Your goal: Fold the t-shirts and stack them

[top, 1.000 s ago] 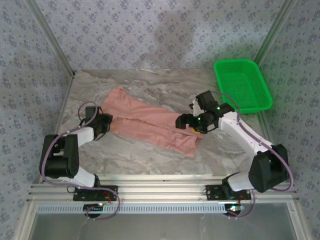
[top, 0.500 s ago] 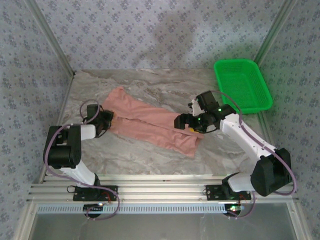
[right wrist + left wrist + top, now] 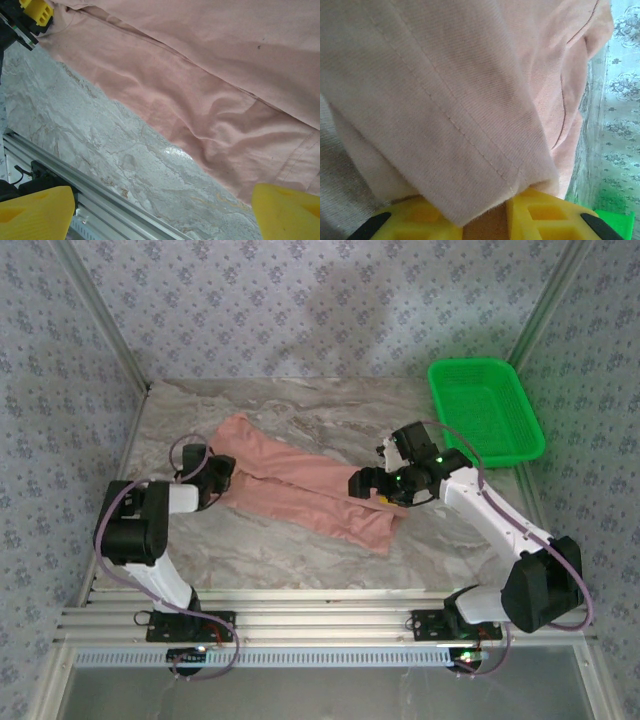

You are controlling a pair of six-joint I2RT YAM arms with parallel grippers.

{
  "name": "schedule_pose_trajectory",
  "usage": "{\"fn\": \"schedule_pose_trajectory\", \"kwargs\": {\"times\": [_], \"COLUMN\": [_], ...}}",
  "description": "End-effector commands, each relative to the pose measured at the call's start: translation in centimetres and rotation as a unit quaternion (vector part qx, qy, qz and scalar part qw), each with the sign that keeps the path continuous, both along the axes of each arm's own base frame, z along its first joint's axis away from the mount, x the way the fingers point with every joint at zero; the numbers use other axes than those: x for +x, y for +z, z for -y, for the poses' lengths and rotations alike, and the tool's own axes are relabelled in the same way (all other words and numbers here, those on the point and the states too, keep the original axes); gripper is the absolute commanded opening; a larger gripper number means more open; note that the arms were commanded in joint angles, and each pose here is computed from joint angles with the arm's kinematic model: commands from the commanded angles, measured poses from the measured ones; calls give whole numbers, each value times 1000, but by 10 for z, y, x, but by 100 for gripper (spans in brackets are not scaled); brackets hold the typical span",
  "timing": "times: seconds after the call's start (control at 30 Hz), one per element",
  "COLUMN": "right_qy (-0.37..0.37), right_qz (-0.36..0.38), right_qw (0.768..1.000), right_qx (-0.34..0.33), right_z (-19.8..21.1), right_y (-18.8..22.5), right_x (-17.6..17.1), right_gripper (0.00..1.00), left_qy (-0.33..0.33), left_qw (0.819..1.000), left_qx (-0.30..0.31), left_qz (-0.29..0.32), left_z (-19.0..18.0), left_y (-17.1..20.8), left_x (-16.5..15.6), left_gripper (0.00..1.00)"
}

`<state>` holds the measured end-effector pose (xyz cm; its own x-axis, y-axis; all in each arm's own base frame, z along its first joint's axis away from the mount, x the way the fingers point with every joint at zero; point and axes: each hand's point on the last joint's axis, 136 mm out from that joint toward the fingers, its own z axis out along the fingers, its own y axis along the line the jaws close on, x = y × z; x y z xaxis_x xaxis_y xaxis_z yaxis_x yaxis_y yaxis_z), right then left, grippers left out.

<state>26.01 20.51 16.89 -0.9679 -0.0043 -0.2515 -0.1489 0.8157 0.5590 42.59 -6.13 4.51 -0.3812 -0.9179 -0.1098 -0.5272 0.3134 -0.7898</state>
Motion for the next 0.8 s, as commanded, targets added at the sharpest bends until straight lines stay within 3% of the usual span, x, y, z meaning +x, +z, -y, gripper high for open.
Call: {"fn": "schedule_pose_trajectory", "kwargs": {"times": [0.0,0.17,0.33,0.5,0.6,0.77], "right_qy": [9,6,2,1,-1,-2], "right_qz": [3,4,4,4,4,4], "right_qw": [1000,1000,1000,1000,1000,1000], "right_qx": [-4,-9,-13,-14,-14,-13], "right_z": [1,3,5,7,8,8], "right_y": [-1,-2,-3,-4,-4,-4], "right_x": [-4,-4,-3,-4,-4,-3], "right_gripper": [93,93,93,93,93,93], "left_qy": [-4,-8,-31,-52,-54,-54], "left_qw": [1000,1000,999,997,997,996], "left_qx": [-2,4,19,39,27,27], "left_qz": [16,2,-15,-44,-50,-59], "left_z": [3,2,4,3,4,4], "left_y": [10,8,14,13,5,-1], "left_x": [8,1,-4,-14,-17,-18], "left_gripper": [21,6,0,1,13,20]}}
